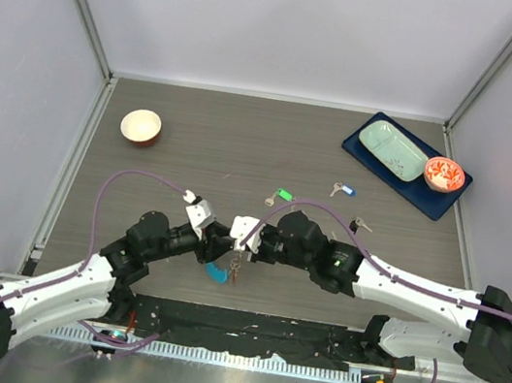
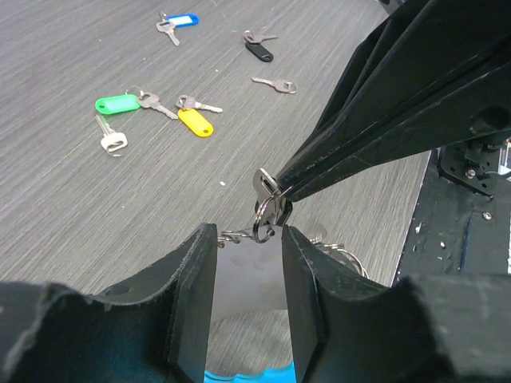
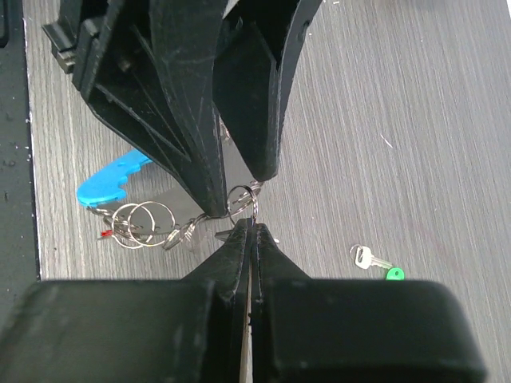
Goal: Put the keys on the keyring
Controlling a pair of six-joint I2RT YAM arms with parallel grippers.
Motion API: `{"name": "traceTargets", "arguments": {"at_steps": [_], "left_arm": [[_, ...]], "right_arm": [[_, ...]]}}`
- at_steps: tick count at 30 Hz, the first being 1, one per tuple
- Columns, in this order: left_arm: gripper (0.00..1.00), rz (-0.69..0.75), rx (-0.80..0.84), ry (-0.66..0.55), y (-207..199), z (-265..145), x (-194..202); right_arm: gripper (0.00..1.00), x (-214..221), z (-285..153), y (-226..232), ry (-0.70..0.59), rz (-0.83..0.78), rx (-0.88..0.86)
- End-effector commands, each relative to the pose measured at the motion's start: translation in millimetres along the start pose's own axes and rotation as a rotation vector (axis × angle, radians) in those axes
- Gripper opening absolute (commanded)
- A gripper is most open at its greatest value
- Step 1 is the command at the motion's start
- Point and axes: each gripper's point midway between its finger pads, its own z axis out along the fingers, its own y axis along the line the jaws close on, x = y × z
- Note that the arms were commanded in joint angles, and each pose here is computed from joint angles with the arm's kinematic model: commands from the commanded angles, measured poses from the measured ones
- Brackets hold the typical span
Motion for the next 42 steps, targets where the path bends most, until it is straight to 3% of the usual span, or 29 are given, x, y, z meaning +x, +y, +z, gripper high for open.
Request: {"name": "traceTargets", "arguments": {"at_steps": [1, 12, 19, 26, 33, 42], "left_arm": [[0.41, 0.046, 0.053, -0.102, -8.4, 7.0, -35.3], [0.35, 0.049, 0.082, -0.134, -14.1, 8.1, -46.9], [0.22, 0.046, 0.092, -0.127, -15.6, 8.9, -46.0], [0.0, 0.042, 0.104, -0.089, -17.2, 8.0, -35.8], [0.0, 0.026, 0.017, -0.141, -5.7, -2.3, -41.0], [0.0, -0.042, -0.053, -0.335, 1.1, -18.6, -70.6]], "right_arm": [[0.01, -36.5, -11.1, -12.8, -0.117, -0.02, 0.036], [0.01, -35.6, -10.2, -10.3, -0.114, -0.023, 0.024], [0.01, -34.6, -9.8, -8.9, -0.111, -0.022, 0.018], [0.01, -34.3, -12.0, -11.5, -0.107, -0.02, 0.032], [0.01, -23.8, -16.0, -10.8, -0.092, 0.013, 0.055], [0.01, -3.1, -7.9, 7.2, -0.107, 0.095, 0.038]]}}
